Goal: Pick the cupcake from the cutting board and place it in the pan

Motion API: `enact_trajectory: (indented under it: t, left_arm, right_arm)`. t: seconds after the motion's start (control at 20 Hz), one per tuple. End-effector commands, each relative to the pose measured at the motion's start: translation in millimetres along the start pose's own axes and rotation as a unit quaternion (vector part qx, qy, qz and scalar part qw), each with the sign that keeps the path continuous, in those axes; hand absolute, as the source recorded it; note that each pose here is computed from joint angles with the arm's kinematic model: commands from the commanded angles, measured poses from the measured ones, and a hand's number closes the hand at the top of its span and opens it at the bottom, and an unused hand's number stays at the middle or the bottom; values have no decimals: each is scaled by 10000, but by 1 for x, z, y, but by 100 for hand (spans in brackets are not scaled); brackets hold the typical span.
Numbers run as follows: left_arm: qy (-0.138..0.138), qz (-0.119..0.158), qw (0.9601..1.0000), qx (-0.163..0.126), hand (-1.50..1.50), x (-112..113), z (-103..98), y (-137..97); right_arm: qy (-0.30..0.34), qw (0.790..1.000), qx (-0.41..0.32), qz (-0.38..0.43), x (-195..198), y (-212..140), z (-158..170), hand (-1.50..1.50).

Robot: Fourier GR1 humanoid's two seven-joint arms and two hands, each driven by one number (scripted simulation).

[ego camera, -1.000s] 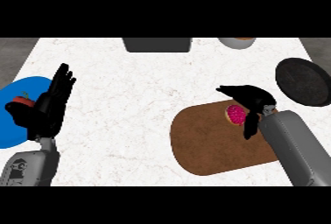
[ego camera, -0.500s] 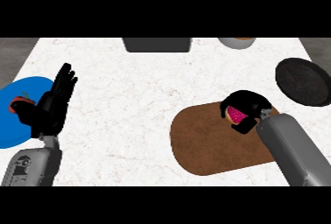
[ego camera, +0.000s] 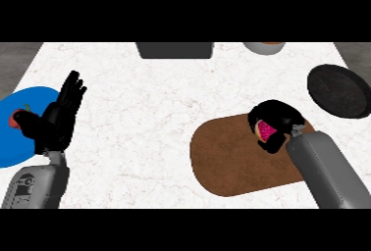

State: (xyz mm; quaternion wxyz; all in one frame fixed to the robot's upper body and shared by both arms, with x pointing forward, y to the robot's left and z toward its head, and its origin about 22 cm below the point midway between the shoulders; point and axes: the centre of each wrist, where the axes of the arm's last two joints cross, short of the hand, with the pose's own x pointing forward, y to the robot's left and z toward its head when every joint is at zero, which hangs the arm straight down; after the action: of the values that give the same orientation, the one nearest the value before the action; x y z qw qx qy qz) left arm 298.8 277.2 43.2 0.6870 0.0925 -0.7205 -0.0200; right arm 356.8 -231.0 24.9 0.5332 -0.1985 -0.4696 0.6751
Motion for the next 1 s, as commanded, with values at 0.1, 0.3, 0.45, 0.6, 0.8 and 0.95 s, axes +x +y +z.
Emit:
enact_trajectory:
  t: [0.1, 0.3, 0.45, 0.6, 0.8, 0.95]
  left_arm:
    - [46, -35, 10000, 10, 0, 8, -9, 8]
    - [46, -19, 9999, 136, 0, 4, -4, 9]
    - [35, 2, 10000, -36, 0, 6, 8, 2]
    - [66, -50, 9999, 135, 0, -3, 4, 12]
    - [-34, 45, 10000, 18, 0, 13, 9, -11]
    - [3, 35, 10000, 2, 0, 6, -6, 6]
  right_arm:
    - [1370, 9839, -719, -897, 56, 24, -25, 150]
    - [1794, 9523, -2321, -837, 70, 10, -5, 150]
    - [1787, 9306, -3099, -777, 91, -7, 9, 150]
    - [1785, 9110, -3604, -913, 83, -28, 38, 150]
    - [2170, 8792, -4124, -996, 64, -39, 67, 150]
    - [2123, 8625, -4368, -1423, 54, -55, 76, 150]
